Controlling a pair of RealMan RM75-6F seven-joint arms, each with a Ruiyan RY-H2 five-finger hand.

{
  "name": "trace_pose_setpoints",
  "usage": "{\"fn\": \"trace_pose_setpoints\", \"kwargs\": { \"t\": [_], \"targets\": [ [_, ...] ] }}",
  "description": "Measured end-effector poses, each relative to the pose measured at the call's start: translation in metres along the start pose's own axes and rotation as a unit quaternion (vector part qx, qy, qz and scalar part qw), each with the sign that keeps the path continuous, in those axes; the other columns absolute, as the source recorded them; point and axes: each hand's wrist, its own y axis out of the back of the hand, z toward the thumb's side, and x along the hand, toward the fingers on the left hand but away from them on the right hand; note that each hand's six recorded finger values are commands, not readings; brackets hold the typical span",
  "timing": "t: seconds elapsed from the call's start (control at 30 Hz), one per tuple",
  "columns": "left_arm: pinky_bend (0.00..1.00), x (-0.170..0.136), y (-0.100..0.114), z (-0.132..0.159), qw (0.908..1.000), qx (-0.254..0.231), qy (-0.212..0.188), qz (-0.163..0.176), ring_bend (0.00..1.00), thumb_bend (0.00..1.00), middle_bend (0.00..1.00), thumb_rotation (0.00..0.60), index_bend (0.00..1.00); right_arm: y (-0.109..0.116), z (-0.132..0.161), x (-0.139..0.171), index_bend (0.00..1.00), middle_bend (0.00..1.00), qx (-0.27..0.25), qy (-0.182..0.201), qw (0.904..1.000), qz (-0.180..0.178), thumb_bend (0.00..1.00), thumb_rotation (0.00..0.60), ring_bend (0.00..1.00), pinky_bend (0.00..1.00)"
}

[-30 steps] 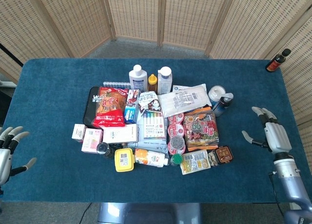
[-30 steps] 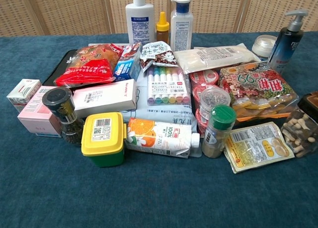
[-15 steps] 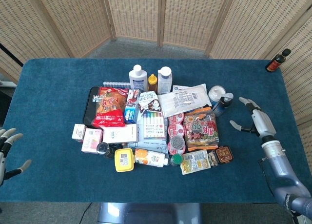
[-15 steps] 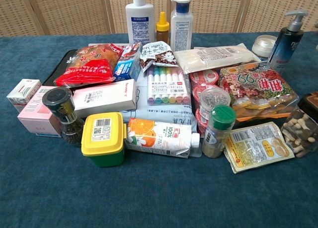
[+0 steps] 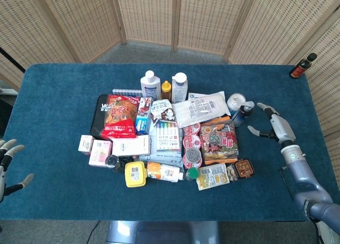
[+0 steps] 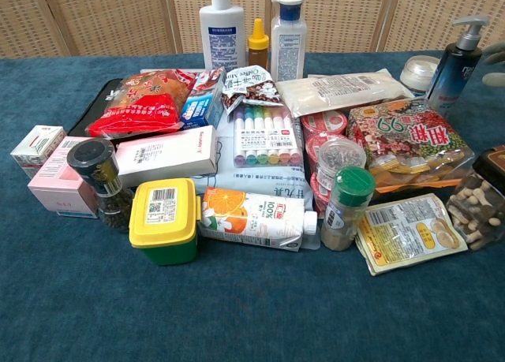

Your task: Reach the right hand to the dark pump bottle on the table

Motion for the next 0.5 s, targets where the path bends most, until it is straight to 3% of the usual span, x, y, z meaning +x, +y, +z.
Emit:
{"fn": "trace_pose_setpoints", "kwargs": {
  "t": [0.5],
  "targets": [
    [0.0,-0.007,0.004,-0.006,0.9998,0.005,0.018,0.002,0.14,0.18,0.19,0.569,0.23,-0.012,0.015,-0.038,0.0,0.0,-0.012,0.001,0.9997,0.021,0.26,0.347,0.0,0.0]
  ]
}}
